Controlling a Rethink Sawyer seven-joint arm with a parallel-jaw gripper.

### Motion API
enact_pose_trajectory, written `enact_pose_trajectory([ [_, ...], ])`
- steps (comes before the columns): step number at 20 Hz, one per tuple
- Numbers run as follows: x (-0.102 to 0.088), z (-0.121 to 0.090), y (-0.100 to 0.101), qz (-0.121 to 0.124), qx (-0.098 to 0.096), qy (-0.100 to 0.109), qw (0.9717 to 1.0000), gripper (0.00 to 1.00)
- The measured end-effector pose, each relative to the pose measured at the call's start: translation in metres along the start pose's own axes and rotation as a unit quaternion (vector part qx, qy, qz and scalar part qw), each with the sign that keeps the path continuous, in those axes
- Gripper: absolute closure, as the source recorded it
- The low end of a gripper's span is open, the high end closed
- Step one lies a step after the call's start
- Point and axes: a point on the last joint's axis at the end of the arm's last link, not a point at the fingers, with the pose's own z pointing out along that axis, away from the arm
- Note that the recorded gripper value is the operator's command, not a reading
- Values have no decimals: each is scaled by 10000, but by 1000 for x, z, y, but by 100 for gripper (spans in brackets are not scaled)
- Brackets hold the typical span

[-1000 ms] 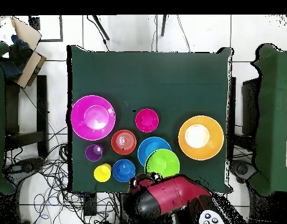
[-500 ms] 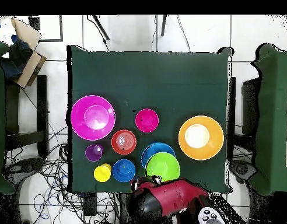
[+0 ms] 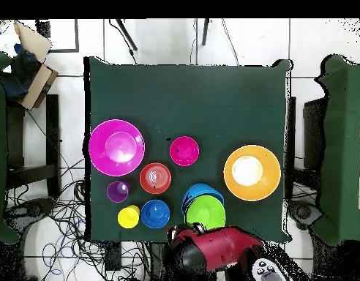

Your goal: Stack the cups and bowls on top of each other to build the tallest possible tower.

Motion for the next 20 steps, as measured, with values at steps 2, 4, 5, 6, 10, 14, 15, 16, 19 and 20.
enact_pose_trajectory([
  [2, 0, 0, 0, 0, -2, 2, 10000, 100],
  [4, 0, 0, 0, 0, 1, -1, 10000, 100],
  [5, 0, 0, 0, 0, 2, -3, 10000, 100],
  [6, 0, 0, 0, 0, 6, -7, 10000, 100],
  [10, -4, -3, -3, 54, 29, -47, 10000, 100],
  [14, -11, -6, -7, 149, 77, -80, 9998, 100],
  [15, -14, -7, -8, 171, 90, -90, 9998, 100],
  [16, -19, -10, -11, 229, 120, -136, 9996, 100],
  [19, -26, -13, -14, 275, 146, -194, 9993, 100],
  [20, -29, -14, -16, 299, 159, -225, 9992, 100],
])
